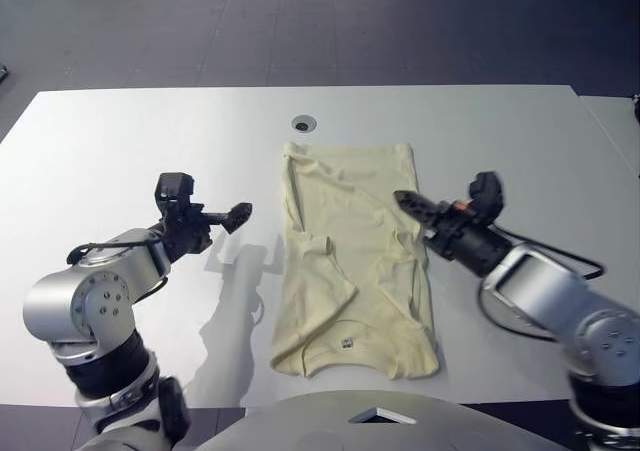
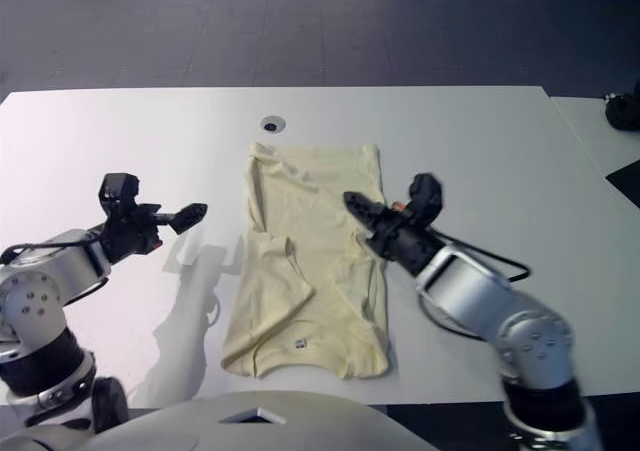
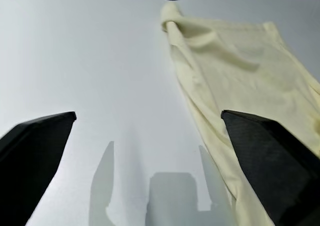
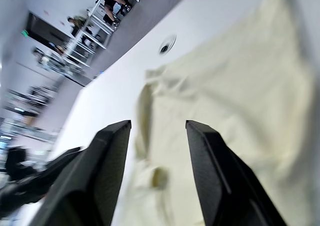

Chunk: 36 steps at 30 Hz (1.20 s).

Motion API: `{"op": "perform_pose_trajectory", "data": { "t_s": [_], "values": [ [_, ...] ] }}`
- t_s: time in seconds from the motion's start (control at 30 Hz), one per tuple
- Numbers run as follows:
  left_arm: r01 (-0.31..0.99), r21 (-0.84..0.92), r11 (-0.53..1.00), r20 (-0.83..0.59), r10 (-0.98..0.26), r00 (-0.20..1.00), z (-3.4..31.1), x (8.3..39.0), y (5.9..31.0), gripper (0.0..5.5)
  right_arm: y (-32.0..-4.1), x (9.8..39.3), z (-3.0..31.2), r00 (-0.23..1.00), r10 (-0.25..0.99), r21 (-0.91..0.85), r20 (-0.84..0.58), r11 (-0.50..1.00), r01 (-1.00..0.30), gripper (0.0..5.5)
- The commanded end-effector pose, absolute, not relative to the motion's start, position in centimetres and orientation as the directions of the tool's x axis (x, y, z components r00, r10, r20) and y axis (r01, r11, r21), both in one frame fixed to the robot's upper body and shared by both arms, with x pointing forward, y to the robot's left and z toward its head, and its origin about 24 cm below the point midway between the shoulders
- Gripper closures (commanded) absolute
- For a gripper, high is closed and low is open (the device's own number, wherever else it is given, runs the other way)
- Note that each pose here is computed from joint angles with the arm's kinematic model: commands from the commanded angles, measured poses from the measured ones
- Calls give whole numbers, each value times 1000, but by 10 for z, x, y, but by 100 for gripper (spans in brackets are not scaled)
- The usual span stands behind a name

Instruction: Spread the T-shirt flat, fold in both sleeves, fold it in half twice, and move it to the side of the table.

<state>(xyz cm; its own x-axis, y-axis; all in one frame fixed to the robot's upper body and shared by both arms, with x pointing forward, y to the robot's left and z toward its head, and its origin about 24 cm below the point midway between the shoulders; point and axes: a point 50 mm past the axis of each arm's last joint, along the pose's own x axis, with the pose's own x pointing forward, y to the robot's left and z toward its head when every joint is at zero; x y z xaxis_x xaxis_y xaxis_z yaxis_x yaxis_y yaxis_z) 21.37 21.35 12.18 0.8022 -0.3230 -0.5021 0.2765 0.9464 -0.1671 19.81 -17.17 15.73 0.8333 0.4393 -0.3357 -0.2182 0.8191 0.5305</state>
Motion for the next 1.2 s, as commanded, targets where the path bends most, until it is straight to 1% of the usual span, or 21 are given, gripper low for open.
{"op": "perform_pose_trajectory", "data": {
  "t_s": [0.03, 0.1, 0.13, 0.23, 0.27, 0.37, 0.47, 0.5, 0.53, 0.57, 0.63, 0.7, 0.8, 0.93, 1.07, 1.2],
  "values": [
    [428, -23, 903, -548, -370, 750, 111, 196, 224, 10, -192, 169, 147, 689, 467, 124, -554, 865, -486, 272],
    [523, 17, 852, -561, -424, 711, 108, 188, 224, 10, -189, 151, 142, 571, 519, 67, -636, 774, -629, 234],
    [583, 62, 810, -564, -454, 690, 107, 184, 224, 10, -191, 146, 141, 536, 514, 15, -670, 731, -682, 221],
    [745, 217, 631, -612, -506, 608, 99, 171, 228, 10, -210, 143, 135, 501, 431, -210, -750, 563, -799, 171],
    [784, 244, 571, -638, -514, 573, 96, 167, 231, 10, -216, 143, 132, 481, 420, -249, -770, 496, -832, 160],
    [856, 281, 433, -684, -536, 495, 87, 157, 237, 10, -230, 136, 121, 391, 426, -258, -816, 336, -906, 110],
    [911, 289, 294, -715, -567, 409, 72, 138, 229, 10, -240, 123, 104, 263, 421, -243, -868, 101, -965, 65],
    [920, 293, 259, -718, -576, 391, 67, 132, 226, 10, -242, 118, 99, 221, 419, -232, -881, 24, -972, 47],
    [927, 297, 229, -719, -585, 375, 62, 126, 222, 10, -243, 113, 94, 185, 423, -222, -887, -38, -974, 41],
    [931, 302, 203, -719, -593, 362, 58, 122, 220, 10, -245, 110, 91, 162, 427, -217, -890, -83, -973, 18],
    [940, 308, 144, -719, -612, 330, 51, 112, 215, 10, -246, 106, 85, 141, 436, -229, -889, -157, -961, 11],
    [937, 338, 82, -714, -627, 312, 45, 106, 209, 10, -242, 107, 81, 144, 461, -265, -876, -211, -941, 11],
    [914, 407, -6, -698, -648, 306, 37, 101, 200, 10, -231, 115, 75, 180, 515, -348, -838, -249, -904, 11],
    [892, 445, -79, -683, -675, 280, 34, 97, 191, 10, -216, 118, 64, 202, 566, -395, -799, -241, -887, 11],
    [871, 465, -155, -689, -682, 247, 28, 94, 187, 79, -205, 116, 57, 205, 597, -404, -776, -220, -888, 10],
    [861, 471, -191, -698, -677, 231, 26, 95, 187, 151, -201, 115, 52, 197, 610, -403, -767, -219, -889, 74]
  ]
}}
